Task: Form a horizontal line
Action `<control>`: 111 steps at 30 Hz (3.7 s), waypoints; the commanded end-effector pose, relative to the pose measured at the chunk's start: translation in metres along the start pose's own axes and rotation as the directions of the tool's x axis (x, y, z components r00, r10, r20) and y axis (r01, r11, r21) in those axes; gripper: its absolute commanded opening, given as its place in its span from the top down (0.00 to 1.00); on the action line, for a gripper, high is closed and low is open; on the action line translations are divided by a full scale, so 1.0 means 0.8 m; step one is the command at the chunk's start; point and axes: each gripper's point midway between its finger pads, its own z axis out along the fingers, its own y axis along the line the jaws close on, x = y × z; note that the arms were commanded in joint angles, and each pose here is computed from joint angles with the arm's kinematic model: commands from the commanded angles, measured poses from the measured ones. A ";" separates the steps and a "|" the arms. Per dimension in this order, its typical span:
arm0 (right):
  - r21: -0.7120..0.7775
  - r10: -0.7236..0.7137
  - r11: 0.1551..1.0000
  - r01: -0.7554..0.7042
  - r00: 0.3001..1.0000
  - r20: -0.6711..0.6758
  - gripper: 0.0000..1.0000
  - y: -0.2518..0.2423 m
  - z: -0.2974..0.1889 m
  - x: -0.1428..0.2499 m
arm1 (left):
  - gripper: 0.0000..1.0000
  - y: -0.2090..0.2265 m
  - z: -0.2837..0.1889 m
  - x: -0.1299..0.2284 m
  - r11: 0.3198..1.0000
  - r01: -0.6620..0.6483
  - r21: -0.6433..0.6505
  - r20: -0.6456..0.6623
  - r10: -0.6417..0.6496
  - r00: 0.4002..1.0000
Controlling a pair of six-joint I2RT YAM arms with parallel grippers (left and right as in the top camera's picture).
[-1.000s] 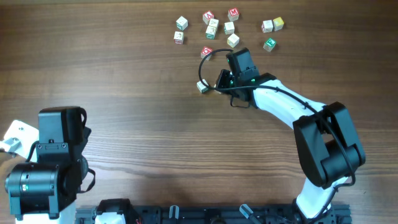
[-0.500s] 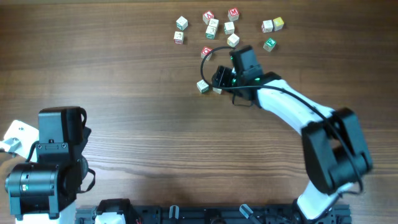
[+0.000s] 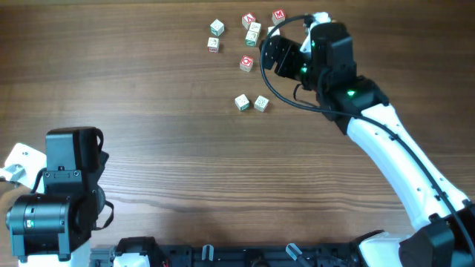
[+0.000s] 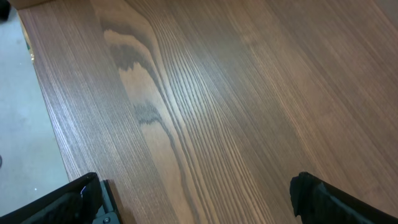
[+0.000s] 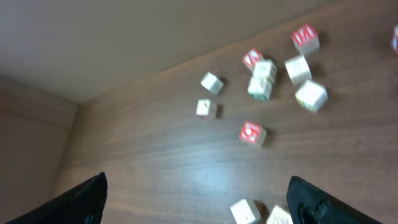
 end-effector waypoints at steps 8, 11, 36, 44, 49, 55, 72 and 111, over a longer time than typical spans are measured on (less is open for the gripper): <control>0.053 -0.145 0.988 0.143 0.988 0.053 0.06 0.008 0.060 -0.052 | 0.00 0.002 0.001 0.001 1.000 0.016 -0.007 -0.002 -0.016 1.000; 0.070 -0.145 0.987 0.143 0.989 0.021 0.06 0.003 0.096 -0.053 | 0.00 0.002 0.001 0.001 1.000 0.016 -0.007 -0.002 -0.016 1.000; 0.096 0.171 0.981 -0.166 0.984 -0.049 0.16 -0.117 0.330 0.018 | 0.00 0.002 0.001 0.001 1.000 0.016 -0.007 -0.002 -0.016 1.000; 0.064 0.187 0.980 -0.186 0.982 -0.007 0.22 -0.121 0.343 0.013 | 0.00 0.002 0.001 0.000 1.000 0.016 -0.007 -0.002 -0.016 1.000; 0.081 0.163 0.983 -0.163 0.987 0.017 0.24 -0.129 0.347 0.011 | 0.00 0.002 0.001 0.001 1.000 0.016 -0.007 -0.002 -0.016 1.000; 0.102 0.111 0.989 -0.110 0.994 -0.003 0.24 -0.146 0.359 0.028 | 0.00 0.002 0.001 0.001 1.000 0.016 -0.006 -0.002 -0.016 1.000; 0.238 -0.049 0.970 0.049 0.999 -0.009 0.40 -0.188 0.364 0.040 | 0.00 0.002 0.001 0.001 1.000 0.016 -0.007 -0.002 -0.016 1.000; 0.408 -0.033 0.909 0.088 0.990 -0.140 0.56 -0.191 0.278 0.018 | 0.00 0.002 0.001 0.001 1.000 0.016 -0.007 -0.002 -0.016 1.000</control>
